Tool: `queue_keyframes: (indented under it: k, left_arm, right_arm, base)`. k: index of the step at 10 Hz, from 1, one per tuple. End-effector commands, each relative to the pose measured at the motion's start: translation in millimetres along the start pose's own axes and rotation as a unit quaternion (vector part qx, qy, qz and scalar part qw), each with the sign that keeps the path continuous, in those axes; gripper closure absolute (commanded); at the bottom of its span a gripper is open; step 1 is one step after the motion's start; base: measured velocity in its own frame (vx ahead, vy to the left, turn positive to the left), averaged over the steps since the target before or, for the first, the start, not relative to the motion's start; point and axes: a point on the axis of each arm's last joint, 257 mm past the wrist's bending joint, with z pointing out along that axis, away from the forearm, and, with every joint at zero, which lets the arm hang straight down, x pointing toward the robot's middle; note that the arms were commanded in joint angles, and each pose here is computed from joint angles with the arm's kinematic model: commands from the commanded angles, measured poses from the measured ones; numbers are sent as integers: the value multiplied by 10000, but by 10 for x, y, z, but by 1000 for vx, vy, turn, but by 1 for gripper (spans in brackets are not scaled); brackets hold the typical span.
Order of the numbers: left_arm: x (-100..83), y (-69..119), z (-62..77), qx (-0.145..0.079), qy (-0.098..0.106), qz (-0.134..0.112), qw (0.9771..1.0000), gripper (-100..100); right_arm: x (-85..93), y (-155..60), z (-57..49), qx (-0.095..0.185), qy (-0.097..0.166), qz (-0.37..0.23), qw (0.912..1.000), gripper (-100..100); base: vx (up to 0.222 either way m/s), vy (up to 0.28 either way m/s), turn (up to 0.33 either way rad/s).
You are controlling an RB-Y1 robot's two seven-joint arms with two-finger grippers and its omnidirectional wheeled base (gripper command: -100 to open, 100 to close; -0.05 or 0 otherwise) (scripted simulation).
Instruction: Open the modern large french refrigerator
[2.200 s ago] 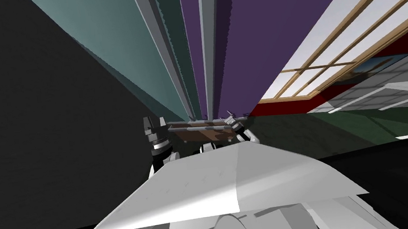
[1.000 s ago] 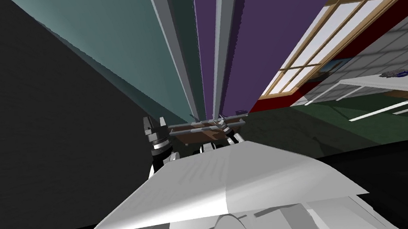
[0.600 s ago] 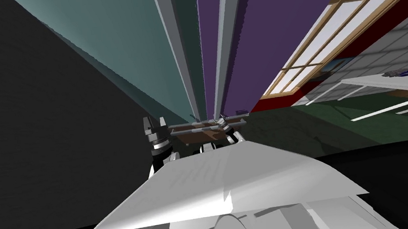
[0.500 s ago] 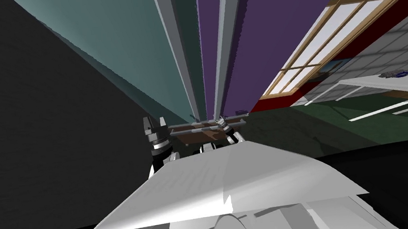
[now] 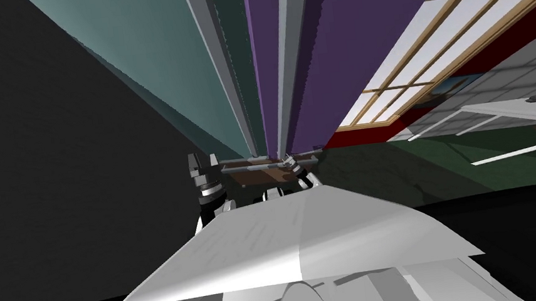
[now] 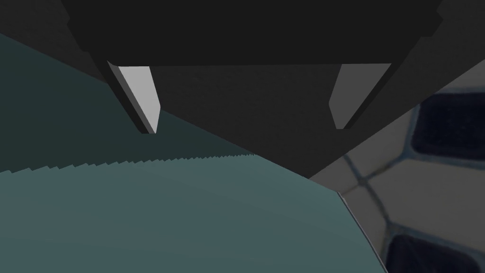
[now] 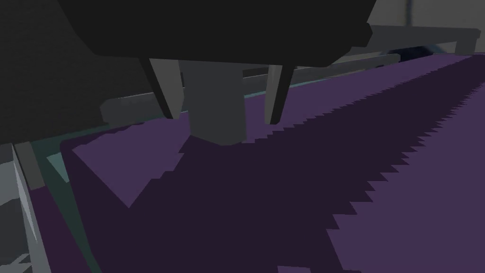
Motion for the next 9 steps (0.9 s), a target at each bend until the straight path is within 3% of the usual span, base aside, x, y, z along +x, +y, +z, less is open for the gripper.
queue_keyframes:
  k: [1,4,5,6,7,9]
  left_arm:
    - [0,0,0,0,0,0,10000,0]
    - [0,0,0,0,0,0,10000,0]
    - [0,0,0,0,0,0,10000,0]
    - [0,0,-1,-1,-1,0,10000,0]
    - [0,0,0,0,0,0,10000,0]
    - [0,0,-1,-1,0,0,10000,0]
  right_arm:
    - [-119,122,58,-255,-257,161,9992,100]
    - [-281,279,115,-653,-603,383,9953,100]
    - [-197,210,63,-535,-433,292,9972,100]
    - [-339,327,50,-744,-674,423,9940,100]
    - [-339,327,50,-744,-674,423,9940,100]
    - [-479,413,45,-914,-913,522,9902,100]
  base:
    - [-189,-155,91]
    - [-195,-179,124]
    - [-113,-109,47]
    - [-108,-171,132]
    - [-108,-229,128]
    - [-84,-185,106]
